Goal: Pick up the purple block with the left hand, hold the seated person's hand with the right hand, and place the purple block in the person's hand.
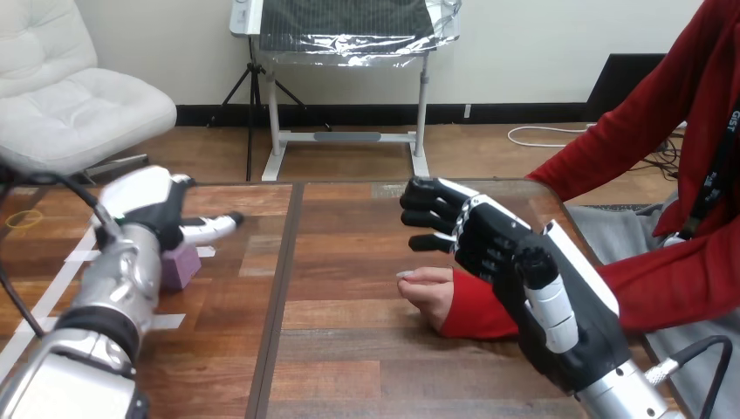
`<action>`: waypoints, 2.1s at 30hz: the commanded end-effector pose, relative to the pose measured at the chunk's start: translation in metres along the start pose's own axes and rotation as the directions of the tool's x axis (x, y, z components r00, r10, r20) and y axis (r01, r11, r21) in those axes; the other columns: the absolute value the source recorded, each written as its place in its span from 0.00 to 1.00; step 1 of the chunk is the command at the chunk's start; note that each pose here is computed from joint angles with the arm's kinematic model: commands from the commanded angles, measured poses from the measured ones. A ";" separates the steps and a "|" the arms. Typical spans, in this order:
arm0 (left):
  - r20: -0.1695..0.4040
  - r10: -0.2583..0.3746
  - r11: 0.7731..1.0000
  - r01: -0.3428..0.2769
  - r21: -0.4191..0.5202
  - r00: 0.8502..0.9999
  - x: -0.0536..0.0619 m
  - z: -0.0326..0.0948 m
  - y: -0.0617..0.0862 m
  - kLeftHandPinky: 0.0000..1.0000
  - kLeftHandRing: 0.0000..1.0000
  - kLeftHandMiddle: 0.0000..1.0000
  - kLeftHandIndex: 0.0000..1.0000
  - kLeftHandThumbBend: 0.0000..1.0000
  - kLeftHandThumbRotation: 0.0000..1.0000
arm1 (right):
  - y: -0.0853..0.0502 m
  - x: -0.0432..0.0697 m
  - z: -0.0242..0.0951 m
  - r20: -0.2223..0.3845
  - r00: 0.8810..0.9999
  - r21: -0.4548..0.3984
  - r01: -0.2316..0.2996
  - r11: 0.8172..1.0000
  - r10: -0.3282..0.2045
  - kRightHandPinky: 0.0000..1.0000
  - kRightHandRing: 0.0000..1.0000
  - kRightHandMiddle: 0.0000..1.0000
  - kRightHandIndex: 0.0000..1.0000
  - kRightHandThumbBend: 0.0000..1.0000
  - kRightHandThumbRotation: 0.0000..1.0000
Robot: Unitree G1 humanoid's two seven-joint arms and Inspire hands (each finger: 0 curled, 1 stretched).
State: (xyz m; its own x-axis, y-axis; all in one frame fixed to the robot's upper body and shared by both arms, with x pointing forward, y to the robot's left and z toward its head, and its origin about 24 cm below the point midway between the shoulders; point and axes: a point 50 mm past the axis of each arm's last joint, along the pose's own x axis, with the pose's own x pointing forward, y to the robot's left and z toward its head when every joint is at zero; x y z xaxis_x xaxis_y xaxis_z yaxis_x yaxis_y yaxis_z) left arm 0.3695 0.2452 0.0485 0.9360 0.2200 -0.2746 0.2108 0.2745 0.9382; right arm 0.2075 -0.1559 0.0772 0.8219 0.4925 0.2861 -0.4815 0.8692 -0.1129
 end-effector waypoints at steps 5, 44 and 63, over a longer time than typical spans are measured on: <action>0.013 0.127 0.991 -0.128 0.044 0.992 0.007 0.011 0.043 0.89 0.93 0.94 0.91 0.64 0.67 | -0.006 0.008 0.021 0.088 0.996 -0.051 -0.018 0.999 0.023 0.79 0.84 0.85 0.84 0.92 1.00; -0.043 0.009 0.995 -0.005 0.095 0.999 0.006 0.005 0.031 0.89 0.93 0.94 0.91 0.66 0.76 | -0.005 0.007 0.026 0.109 0.993 -0.077 -0.024 0.997 0.032 0.74 0.80 0.81 0.81 0.93 1.00; -0.035 -0.074 0.993 0.077 0.090 0.997 0.005 0.009 0.020 0.90 0.93 0.93 0.91 0.68 0.79 | -0.003 0.008 0.031 0.135 0.990 -0.080 -0.028 0.996 0.038 0.71 0.78 0.79 0.79 0.93 1.00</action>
State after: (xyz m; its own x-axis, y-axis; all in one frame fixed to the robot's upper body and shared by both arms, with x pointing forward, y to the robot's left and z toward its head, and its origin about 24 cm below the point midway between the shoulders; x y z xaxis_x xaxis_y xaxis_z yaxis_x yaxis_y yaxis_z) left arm 0.3684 0.2516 0.0472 0.8807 0.2586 -0.3970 0.3478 0.2159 0.9123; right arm 0.2055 -0.1571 0.0889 0.7976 0.5134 0.3167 -0.4883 0.8578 -0.1608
